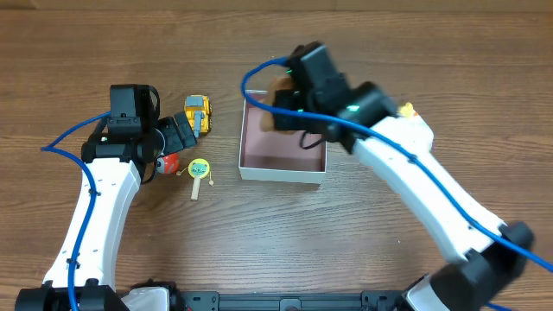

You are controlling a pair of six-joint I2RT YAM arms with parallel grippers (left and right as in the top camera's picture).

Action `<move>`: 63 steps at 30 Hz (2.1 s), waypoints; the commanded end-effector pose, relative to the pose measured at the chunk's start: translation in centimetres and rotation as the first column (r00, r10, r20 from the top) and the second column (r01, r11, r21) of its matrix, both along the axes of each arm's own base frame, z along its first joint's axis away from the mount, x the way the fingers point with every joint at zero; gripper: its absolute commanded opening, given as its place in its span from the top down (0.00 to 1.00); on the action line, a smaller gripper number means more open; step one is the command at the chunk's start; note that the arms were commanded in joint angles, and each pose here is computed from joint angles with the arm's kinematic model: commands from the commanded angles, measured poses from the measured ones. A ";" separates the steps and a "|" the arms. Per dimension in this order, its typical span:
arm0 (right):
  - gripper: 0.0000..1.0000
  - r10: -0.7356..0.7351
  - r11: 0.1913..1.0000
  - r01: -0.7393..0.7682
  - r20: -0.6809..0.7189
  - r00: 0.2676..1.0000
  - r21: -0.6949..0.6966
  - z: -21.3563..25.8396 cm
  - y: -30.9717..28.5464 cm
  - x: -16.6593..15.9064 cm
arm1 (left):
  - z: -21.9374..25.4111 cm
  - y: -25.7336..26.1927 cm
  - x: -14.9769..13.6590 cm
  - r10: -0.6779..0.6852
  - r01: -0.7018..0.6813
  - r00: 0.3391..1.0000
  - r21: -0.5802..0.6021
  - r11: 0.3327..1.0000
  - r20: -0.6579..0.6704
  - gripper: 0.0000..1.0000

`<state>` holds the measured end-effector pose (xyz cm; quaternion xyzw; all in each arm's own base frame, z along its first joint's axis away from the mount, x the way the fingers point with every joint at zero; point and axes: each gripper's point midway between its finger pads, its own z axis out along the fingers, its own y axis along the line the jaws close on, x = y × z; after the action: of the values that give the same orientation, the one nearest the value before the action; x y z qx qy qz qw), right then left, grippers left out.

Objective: Pack container
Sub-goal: 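Carry the bear left and drop it into the white box, then move the right gripper back and grasp the white plush duck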

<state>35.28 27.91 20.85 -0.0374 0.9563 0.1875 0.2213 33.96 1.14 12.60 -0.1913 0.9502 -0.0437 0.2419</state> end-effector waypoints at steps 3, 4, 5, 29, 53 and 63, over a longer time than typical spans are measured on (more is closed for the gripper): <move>0.89 -0.065 0.995 0.057 -0.104 0.992 -0.078 -7.8 1.8 1.2 | 0.8 -0.4 0.6 -0.033 0.033 0.999 0.004 0.999 0.022 0.00; 0.89 -0.062 0.995 0.053 -0.114 0.992 -0.079 -8.6 2.1 1.4 | 0.8 -0.4 0.6 -0.033 0.033 0.999 0.004 0.999 0.022 0.00; 0.89 -0.063 0.995 0.053 -0.121 0.991 -0.086 -9.5 2.3 1.6 | 0.8 -0.4 0.6 -0.033 0.033 0.999 0.004 0.999 0.022 0.00; 0.17 -0.015 0.989 0.046 0.211 0.977 -0.142 2.0 -2.8 2.9 | 0.8 -0.4 0.6 -0.033 0.033 0.999 0.004 0.999 0.022 0.00; 0.00 -0.588 0.783 0.477 -0.225 0.777 -0.400 -14.7 -33.9 1.6 | 0.8 -0.4 0.6 -0.033 0.033 0.999 0.004 0.999 0.021 0.00; 0.32 -0.568 0.811 0.470 -0.277 0.775 -0.349 -16.6 -33.1 1.9 | 0.8 -0.4 0.6 -0.033 0.033 0.999 0.004 0.999 0.022 0.00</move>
<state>37.39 -5.36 4.50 0.2393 0.9677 -0.0123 0.0787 33.96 1.14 12.60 -0.1900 0.9505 -0.0433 0.2418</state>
